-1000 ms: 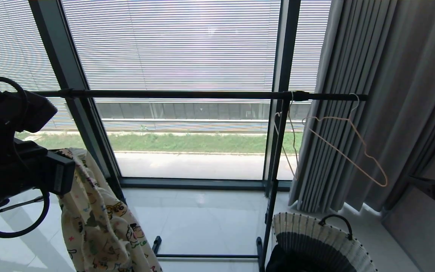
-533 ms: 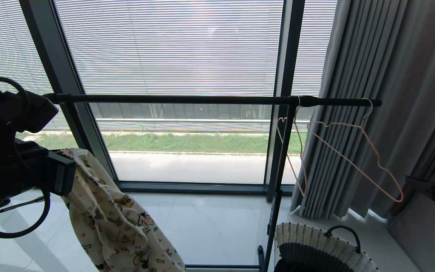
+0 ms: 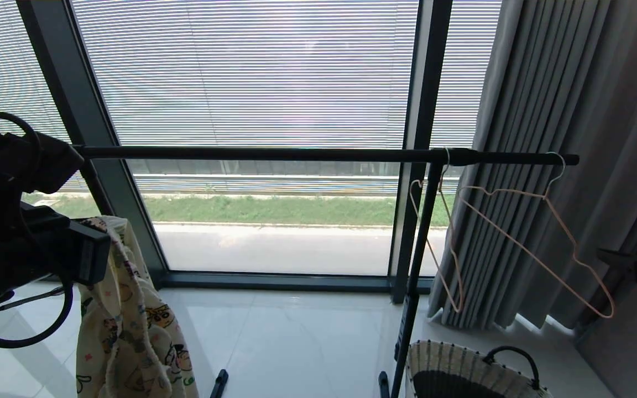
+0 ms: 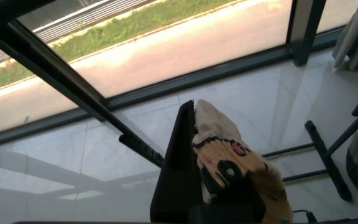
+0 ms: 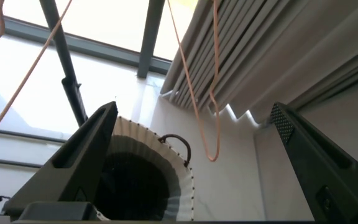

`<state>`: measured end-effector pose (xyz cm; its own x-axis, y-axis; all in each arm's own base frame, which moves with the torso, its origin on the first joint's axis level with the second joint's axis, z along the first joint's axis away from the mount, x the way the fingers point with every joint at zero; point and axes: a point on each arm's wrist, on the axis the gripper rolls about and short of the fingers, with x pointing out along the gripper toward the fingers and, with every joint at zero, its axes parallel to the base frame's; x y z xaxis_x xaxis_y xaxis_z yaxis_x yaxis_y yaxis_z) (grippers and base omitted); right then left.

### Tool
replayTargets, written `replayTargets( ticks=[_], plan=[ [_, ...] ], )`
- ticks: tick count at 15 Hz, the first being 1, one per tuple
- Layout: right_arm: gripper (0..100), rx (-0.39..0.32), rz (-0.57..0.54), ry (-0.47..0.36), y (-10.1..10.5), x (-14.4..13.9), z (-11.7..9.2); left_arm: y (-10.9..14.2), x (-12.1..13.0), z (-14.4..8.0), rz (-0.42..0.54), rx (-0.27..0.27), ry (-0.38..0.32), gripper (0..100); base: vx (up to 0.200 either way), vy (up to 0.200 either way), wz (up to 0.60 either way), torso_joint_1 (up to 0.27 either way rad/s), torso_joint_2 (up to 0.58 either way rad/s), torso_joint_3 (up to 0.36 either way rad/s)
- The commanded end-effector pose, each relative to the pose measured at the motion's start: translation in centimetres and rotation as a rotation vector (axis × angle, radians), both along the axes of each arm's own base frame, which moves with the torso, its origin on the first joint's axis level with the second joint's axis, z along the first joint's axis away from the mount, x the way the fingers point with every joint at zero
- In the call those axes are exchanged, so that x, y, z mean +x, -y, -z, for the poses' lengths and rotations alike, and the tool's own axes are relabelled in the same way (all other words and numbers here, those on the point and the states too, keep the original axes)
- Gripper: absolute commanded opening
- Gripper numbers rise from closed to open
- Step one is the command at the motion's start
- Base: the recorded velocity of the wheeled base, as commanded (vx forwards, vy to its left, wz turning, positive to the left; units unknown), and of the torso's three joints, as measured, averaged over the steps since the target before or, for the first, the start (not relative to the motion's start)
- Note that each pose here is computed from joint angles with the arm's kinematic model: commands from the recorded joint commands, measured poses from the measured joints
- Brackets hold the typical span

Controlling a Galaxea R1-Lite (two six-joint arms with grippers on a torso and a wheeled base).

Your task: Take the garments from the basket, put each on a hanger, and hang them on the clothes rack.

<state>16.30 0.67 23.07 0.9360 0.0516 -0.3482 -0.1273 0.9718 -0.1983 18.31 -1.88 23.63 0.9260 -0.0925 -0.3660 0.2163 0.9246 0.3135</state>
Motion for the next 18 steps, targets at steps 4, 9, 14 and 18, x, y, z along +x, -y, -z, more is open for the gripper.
replayTargets(
  ticks=[4,9,14,18],
  plan=[
    [100,0.005,0.003,-0.016,0.27,0.14,0.19,0.01,-0.04,-0.03,0.000,0.003,0.002,0,0.050,0.000,0.00,0.001,0.00,-0.001],
    [100,0.023,-0.020,-0.062,0.51,-0.11,0.28,-0.04,-0.33,-0.21,-0.002,0.001,0.013,0,0.000,0.000,0.00,0.000,0.00,0.000],
    [100,0.034,-0.036,-0.085,0.60,-0.21,0.44,-0.05,-0.37,0.06,0.000,0.004,0.004,0,0.000,-0.120,0.00,-0.001,0.00,0.003],
    [100,0.039,-0.044,-0.094,0.60,-0.21,0.53,-0.05,-0.38,0.10,0.000,0.003,0.002,0,0.000,0.000,0.00,0.000,0.00,0.000]
  ],
)
